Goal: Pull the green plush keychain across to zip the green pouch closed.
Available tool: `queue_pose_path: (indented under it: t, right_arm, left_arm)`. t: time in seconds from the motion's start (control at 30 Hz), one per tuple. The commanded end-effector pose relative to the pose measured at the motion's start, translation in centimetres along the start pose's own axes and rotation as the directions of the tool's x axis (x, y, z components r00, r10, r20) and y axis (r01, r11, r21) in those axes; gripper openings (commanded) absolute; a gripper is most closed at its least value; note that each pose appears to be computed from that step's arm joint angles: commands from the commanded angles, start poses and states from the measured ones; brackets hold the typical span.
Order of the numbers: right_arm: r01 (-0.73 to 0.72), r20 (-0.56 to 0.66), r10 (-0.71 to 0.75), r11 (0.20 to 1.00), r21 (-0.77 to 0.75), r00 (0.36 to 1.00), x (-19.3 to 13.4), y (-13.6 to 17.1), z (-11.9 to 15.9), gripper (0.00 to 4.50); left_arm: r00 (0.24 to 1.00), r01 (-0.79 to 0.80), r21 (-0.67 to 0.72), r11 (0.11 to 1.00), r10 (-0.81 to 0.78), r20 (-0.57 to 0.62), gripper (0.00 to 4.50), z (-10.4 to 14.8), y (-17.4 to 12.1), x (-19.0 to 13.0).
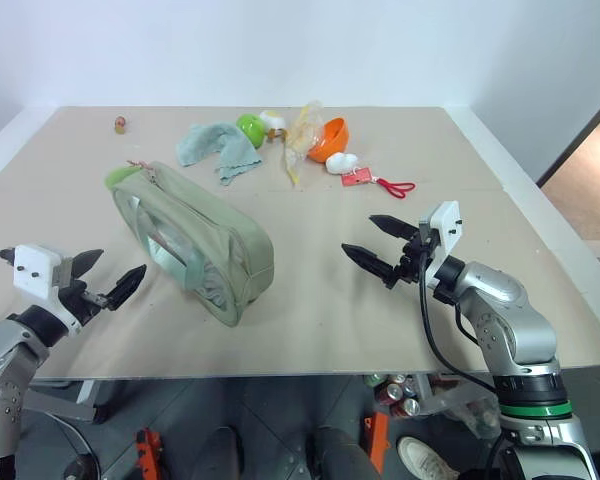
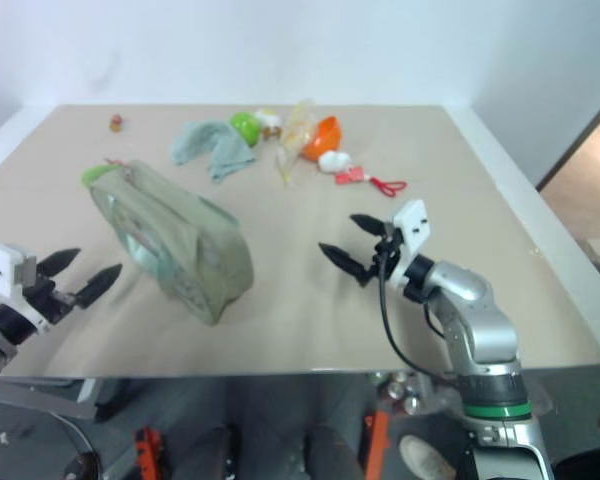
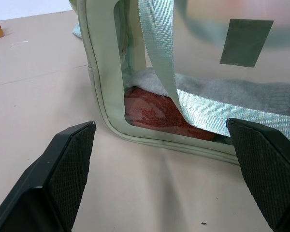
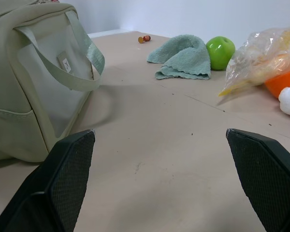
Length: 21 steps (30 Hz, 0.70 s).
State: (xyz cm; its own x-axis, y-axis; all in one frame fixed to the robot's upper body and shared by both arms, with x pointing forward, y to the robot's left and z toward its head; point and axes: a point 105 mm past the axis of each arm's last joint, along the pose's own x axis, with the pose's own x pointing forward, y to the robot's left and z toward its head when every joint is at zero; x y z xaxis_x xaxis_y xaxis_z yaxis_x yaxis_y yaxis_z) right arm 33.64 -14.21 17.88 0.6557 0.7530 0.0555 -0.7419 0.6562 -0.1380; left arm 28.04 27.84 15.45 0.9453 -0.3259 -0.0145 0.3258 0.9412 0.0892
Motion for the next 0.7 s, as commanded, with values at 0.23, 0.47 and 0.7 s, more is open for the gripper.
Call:
queue_pose_path:
  t: [0.23,0.47,0.7]
  right_arm:
    - [0.018,0.027,-0.017,0.999,-0.046,0.999,0.2,-0.9,1.2,4.50]
    - [-0.017,0.037,0.018,0.999,-0.034,0.999,0.5,-0.5,1.6,4.50]
    - [-0.297,0.115,0.291,0.954,0.035,0.950,4.4,5.1,6.8,4.50]
  left_arm:
    - [0.992,0.099,0.013,0.995,-0.100,0.077,4.48,2.5,-1.5,0.0]
    - [0.973,0.201,0.018,0.979,-0.202,0.111,4.48,3.9,-2.9,-0.7]
    - [0.875,0.476,0.016,0.879,-0.475,0.090,4.48,6.5,-7.9,-2.2]
